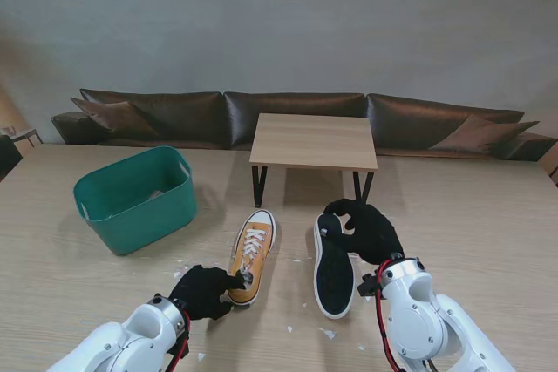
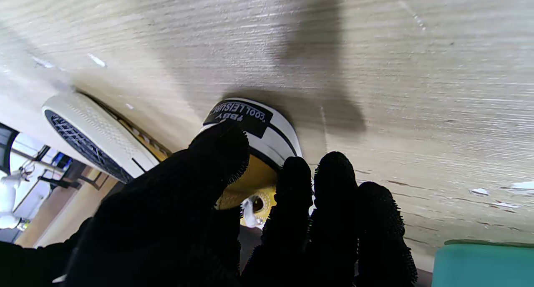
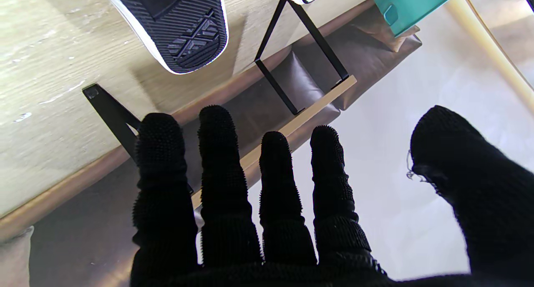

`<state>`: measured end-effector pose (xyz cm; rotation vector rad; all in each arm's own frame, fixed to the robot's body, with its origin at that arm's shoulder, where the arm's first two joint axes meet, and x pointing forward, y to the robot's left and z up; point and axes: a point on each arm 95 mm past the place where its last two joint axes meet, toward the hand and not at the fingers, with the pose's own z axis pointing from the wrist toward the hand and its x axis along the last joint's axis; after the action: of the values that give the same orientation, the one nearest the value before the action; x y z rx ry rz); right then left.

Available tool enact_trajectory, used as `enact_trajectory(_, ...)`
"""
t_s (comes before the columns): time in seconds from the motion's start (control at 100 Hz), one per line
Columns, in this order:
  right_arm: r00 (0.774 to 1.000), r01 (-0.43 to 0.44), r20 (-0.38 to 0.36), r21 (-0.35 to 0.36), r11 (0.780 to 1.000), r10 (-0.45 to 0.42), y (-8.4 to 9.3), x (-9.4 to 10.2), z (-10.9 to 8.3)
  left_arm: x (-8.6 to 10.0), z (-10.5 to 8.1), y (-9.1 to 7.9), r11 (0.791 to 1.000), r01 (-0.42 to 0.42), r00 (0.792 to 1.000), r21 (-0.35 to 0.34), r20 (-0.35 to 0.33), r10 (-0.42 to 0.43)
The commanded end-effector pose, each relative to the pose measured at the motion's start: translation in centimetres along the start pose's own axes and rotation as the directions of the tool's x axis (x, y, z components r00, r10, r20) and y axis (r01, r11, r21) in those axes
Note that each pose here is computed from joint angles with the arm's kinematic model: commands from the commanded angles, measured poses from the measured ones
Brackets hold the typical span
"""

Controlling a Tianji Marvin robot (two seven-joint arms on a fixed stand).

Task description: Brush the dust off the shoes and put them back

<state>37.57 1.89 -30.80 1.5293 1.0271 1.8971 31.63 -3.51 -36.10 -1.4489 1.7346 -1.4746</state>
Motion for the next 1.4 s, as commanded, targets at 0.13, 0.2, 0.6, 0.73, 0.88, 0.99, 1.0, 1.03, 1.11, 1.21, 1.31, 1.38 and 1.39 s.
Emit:
enact_trajectory(0.13, 1.0, -0.01, 0.006, 0.021, 1.0, 0.01, -0.5, 0.1, -0.1, 0.2, 0.4, 1.5, 0.998, -0.044, 0.999, -0.05, 0.005, 0.045)
enact_trajectory(0.2, 1.0, -0.011, 0.007, 0.019, 1.0, 0.011, -0.5, 0.0, 0.0, 0.3, 0.6, 1.8, 0.997, -0.051, 0.999, -0.049, 0.008, 0.051)
enact_trajectory(0.6, 1.0, -0.014, 0.013, 0.02, 1.0, 0.014, -0.6, 0.0, 0.0, 0.6, 0.9, 3.7, 0.999, -0.037, 0.997, -0.027, 0.06, 0.039)
enact_trajectory(0.73, 1.0, -0.014, 0.013, 0.021, 1.0, 0.014, -0.7, 0.0, 0.0, 0.6, 0.9, 4.0, 0.999, -0.048, 0.996, -0.013, 0.072, 0.049)
enact_trajectory(0.88, 1.0, -0.01, 0.013, 0.019, 1.0, 0.01, -0.7, 0.0, 0.0, 0.5, 1.0, 4.2, 0.996, -0.087, 0.993, 0.028, 0.084, 0.084)
enact_trajectory(0.99, 1.0, -0.007, 0.013, 0.021, 1.0, 0.007, -0.8, 0.0, 0.0, 0.4, 1.1, 4.2, 0.992, -0.11, 0.991, 0.059, 0.084, 0.105)
enact_trajectory(1.0, 1.0, -0.007, 0.013, 0.021, 1.0, 0.007, -0.8, 0.0, 0.0, 0.4, 1.1, 4.2, 0.992, -0.113, 0.991, 0.062, 0.084, 0.107)
enact_trajectory(1.03, 1.0, -0.007, 0.013, 0.021, 1.0, 0.007, -0.8, 0.0, 0.0, 0.4, 1.1, 4.2, 0.99, -0.12, 0.99, 0.07, 0.082, 0.114)
enact_trajectory(1.11, 1.0, -0.004, 0.012, 0.022, 1.0, 0.004, -0.8, -0.1, 0.0, 0.3, 1.1, 4.1, 0.987, -0.13, 0.989, 0.097, 0.079, 0.123)
enact_trajectory(1.21, 1.0, -0.003, 0.012, 0.021, 1.0, 0.003, -0.8, -0.1, 0.1, 0.2, 1.1, 3.9, 0.982, -0.139, 0.989, 0.13, 0.074, 0.13)
enact_trajectory(1.31, 1.0, 0.0, 0.011, 0.022, 1.0, -0.001, -0.9, -0.1, 0.1, 0.1, 1.1, 3.5, 0.976, -0.151, 0.988, 0.157, 0.064, 0.142)
enact_trajectory(1.38, 1.0, 0.001, 0.011, 0.022, 1.0, -0.001, -0.9, -0.1, 0.1, 0.0, 1.1, 3.3, 0.971, -0.156, 0.987, 0.179, 0.054, 0.148)
enact_trajectory(1.39, 1.0, 0.001, 0.011, 0.022, 1.0, -0.001, -0.9, -0.1, 0.1, -0.1, 1.1, 3.2, 0.97, -0.156, 0.987, 0.184, 0.053, 0.149)
